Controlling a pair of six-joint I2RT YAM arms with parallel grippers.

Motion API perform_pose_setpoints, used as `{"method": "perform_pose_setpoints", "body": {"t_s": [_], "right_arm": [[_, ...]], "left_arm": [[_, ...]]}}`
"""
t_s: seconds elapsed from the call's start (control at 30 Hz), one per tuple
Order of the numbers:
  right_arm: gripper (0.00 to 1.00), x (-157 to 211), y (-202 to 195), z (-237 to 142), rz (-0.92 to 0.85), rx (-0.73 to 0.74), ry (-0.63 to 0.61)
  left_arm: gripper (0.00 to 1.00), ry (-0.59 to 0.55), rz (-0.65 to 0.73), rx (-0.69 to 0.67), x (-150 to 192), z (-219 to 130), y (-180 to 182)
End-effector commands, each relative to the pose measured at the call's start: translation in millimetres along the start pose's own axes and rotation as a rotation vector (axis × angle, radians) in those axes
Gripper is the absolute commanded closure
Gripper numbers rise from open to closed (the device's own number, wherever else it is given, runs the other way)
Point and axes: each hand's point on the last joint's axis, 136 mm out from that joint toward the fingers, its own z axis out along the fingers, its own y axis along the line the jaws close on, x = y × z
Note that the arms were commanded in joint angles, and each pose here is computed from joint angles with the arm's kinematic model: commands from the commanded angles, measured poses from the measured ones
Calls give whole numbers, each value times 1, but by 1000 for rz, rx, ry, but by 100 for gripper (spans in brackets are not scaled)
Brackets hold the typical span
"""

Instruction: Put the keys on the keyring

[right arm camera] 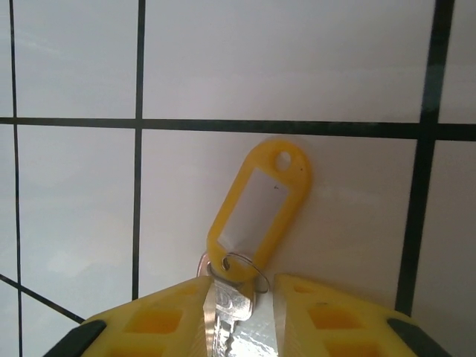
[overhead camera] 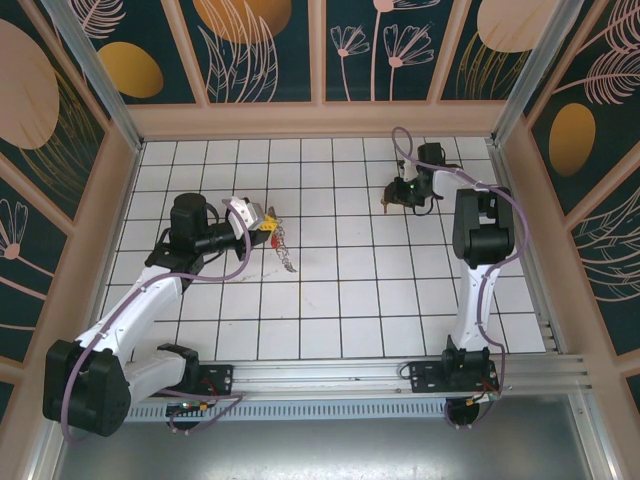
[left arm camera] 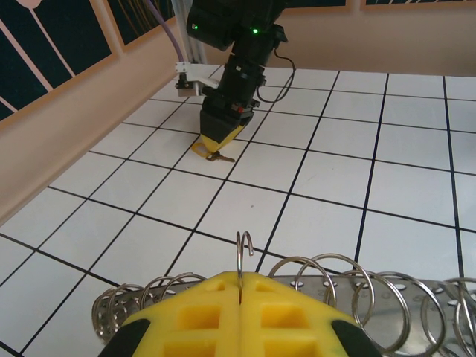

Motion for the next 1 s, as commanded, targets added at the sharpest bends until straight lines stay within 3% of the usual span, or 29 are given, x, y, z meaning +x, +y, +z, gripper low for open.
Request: {"method": "perform_pose_setpoints", "body": {"t_s": [0.0, 0.3, 0.57, 0.7, 0.83, 0.97], "right_arm": [[78, 5, 6, 9, -15, -40, 32], [92, 5, 11, 6, -48, -59, 27], [100, 3, 40, -11, -233, -137, -78], [89, 2, 36, -14, -234, -115, -90], [70, -7, 32, -18, -224, -51, -113], [64, -15, 23, -26, -33, 86, -130]], "left_arm": [[100, -19, 2, 1, -8, -2, 0], [100, -17, -6, 6, -7, -1, -1], [100, -15, -12, 10, -6, 1, 1], [100, -14, -10, 11, -7, 1, 1], [100, -10, -8, 14, -7, 1, 1], [100, -8, -6, 8, -7, 0, 2]]}}
